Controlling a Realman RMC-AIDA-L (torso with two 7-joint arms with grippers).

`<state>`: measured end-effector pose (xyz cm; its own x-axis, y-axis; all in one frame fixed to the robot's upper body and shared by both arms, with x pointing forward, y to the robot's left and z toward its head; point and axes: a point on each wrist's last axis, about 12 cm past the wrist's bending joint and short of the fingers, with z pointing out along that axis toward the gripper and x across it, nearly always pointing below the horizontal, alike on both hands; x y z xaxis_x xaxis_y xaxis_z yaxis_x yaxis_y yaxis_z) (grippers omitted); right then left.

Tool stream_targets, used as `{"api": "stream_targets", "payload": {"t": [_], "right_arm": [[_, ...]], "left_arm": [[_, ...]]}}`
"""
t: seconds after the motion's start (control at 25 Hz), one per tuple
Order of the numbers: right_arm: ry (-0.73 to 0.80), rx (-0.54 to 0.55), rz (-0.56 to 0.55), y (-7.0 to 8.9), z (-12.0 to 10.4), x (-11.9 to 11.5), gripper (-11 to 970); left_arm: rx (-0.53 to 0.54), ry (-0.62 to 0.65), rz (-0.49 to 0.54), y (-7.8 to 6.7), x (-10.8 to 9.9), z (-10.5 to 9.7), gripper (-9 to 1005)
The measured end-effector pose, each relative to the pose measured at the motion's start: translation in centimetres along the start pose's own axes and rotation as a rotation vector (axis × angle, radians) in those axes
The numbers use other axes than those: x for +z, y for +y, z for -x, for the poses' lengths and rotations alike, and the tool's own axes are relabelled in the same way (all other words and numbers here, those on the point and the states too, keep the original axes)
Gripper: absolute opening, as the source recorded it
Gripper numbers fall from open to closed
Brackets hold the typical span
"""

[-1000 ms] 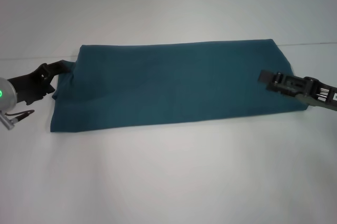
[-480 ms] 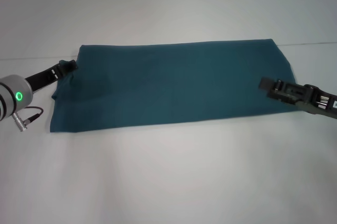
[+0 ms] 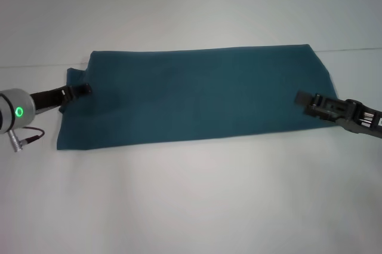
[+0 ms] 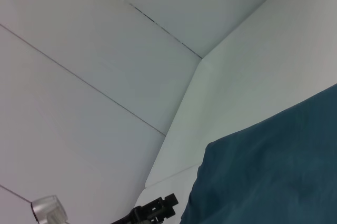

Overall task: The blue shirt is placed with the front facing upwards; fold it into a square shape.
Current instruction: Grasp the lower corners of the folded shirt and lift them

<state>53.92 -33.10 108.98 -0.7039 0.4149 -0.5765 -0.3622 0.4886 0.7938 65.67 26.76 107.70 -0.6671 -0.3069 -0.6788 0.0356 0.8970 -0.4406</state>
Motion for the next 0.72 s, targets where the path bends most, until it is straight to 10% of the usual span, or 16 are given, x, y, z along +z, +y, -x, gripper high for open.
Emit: {"api": "stream_targets", "payload": {"t": [0.72], "right_arm": [[0.000, 0.003, -0.005, -0.1, 0.0, -0.2, 858]], "left_arm": [[0.172, 0.043, 0.085, -1.4, 0.9, 1.0, 724]]}}
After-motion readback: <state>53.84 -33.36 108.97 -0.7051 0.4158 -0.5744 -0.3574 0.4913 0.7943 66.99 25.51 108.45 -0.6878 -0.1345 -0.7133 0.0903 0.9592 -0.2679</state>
